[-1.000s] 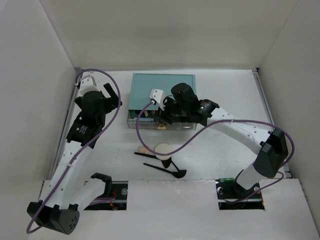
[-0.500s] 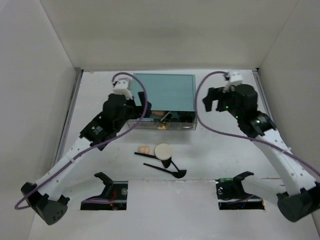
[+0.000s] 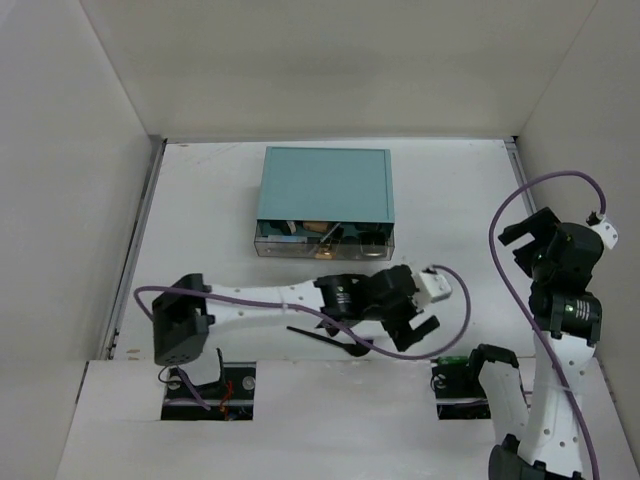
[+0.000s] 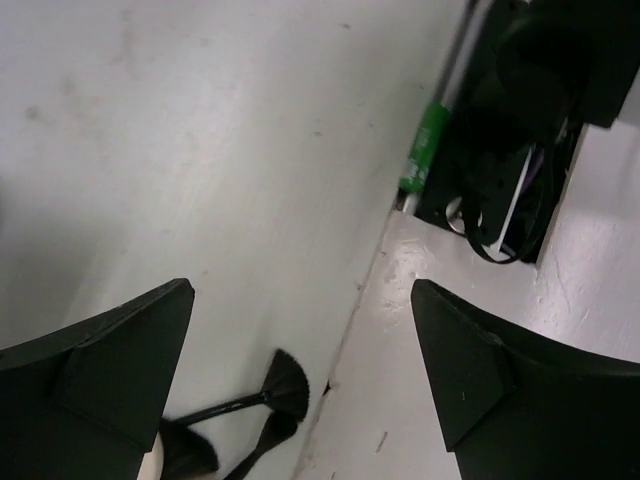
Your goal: Organize the makeup
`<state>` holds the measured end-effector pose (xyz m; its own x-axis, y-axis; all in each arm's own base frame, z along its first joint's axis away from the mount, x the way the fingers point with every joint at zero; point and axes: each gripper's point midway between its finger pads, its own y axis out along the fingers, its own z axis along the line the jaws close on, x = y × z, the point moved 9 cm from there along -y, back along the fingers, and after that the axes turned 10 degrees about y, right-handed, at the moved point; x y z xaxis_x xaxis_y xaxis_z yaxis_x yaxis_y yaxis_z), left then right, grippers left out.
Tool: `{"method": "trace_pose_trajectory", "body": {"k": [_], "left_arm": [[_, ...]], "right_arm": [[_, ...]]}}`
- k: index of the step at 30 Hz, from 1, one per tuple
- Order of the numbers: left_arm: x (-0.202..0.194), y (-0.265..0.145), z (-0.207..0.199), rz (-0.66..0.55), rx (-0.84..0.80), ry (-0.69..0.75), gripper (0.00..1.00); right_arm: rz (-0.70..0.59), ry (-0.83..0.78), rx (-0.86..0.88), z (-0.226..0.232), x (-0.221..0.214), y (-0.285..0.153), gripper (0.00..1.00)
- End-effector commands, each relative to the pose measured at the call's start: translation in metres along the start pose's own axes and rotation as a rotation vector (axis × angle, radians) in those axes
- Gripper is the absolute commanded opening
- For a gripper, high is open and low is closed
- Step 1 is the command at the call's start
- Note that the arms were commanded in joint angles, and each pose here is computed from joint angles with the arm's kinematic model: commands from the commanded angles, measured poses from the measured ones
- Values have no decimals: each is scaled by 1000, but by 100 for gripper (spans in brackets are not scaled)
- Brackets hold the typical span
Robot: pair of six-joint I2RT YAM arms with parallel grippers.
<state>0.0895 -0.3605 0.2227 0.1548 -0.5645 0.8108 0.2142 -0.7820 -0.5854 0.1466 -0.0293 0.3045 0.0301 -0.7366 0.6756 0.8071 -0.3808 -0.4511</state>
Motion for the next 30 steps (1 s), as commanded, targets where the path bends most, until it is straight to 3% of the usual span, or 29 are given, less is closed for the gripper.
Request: {"method": "trace_pose_trajectory", "body": {"k": [1, 5, 13, 20, 30], "left_arm": [[20, 23, -27, -64, -119, 206, 90], [7, 71, -38, 9, -109, 358, 86], [13, 125, -57, -10, -119, 414, 87], [10, 142, -67, -38, -134, 405, 87], [-22, 170, -80, 27, -146, 432, 85]], "right_arm": [[59, 51, 42, 4, -7, -1, 100], [97, 45, 71, 5, -13, 3, 100], [118, 20, 110, 10, -18, 1, 100], [107, 14, 125, 10, -18, -1, 100], [108, 16, 134, 13, -17, -1, 100]]}}
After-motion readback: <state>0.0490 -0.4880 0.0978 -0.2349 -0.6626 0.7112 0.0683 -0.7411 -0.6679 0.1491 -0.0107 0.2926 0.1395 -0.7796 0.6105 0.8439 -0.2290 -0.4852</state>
